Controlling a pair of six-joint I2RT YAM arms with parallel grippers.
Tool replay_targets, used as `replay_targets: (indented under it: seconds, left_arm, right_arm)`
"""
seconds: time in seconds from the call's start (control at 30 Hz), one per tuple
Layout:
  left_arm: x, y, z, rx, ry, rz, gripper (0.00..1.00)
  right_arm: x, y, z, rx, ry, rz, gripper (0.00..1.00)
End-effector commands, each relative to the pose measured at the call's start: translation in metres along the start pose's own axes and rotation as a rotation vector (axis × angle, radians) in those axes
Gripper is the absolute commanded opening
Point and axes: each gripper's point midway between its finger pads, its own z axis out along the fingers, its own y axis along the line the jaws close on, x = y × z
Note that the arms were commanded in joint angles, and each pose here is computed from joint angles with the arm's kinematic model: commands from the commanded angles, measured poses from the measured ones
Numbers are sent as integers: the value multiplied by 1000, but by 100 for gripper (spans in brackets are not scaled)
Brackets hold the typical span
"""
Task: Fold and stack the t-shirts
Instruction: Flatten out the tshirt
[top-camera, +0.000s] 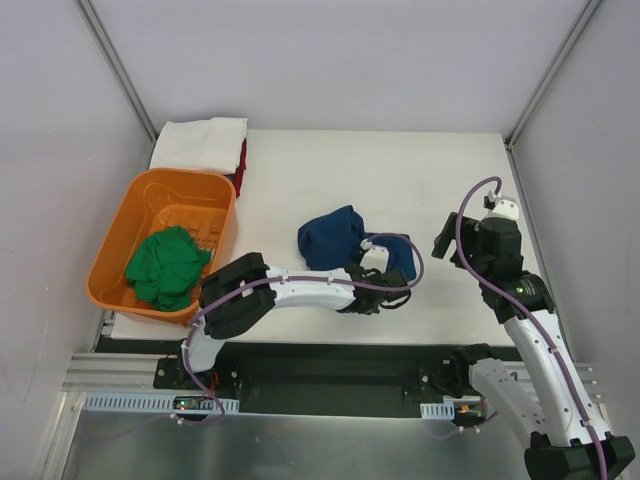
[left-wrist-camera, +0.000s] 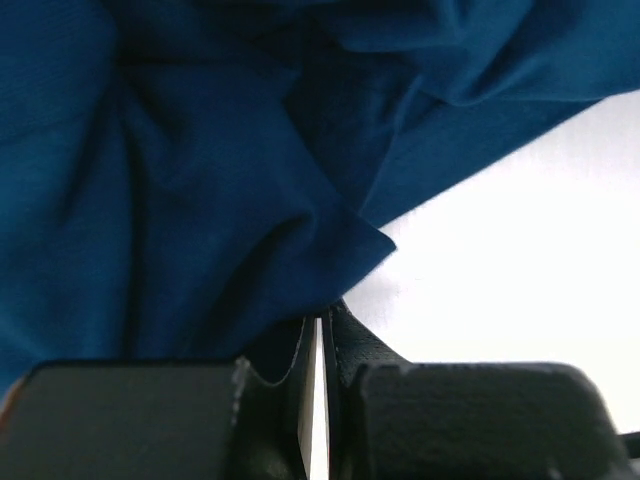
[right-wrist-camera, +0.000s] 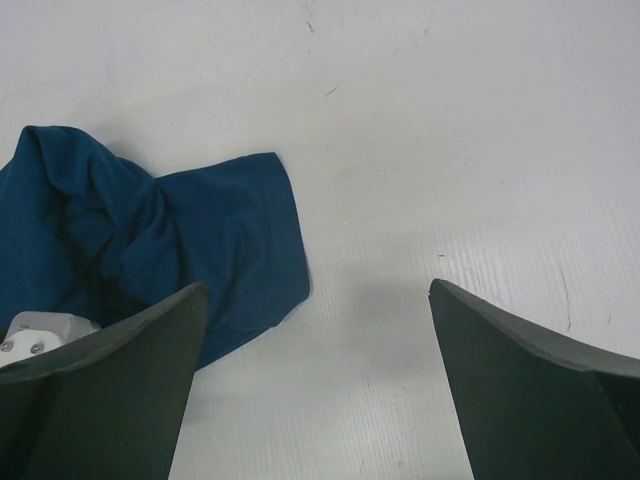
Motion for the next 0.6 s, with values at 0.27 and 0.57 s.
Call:
replay_targets:
  seconds: [0.27, 0.57]
  left_arm:
    - [-8, 89, -47, -50, -170, -42, 0]
    - [-16, 131, -98, 112, -328, -89, 0]
  right_arm:
    - [4, 6, 7, -16, 28, -5, 97]
    - [18, 6, 15, -7, 99, -7, 97]
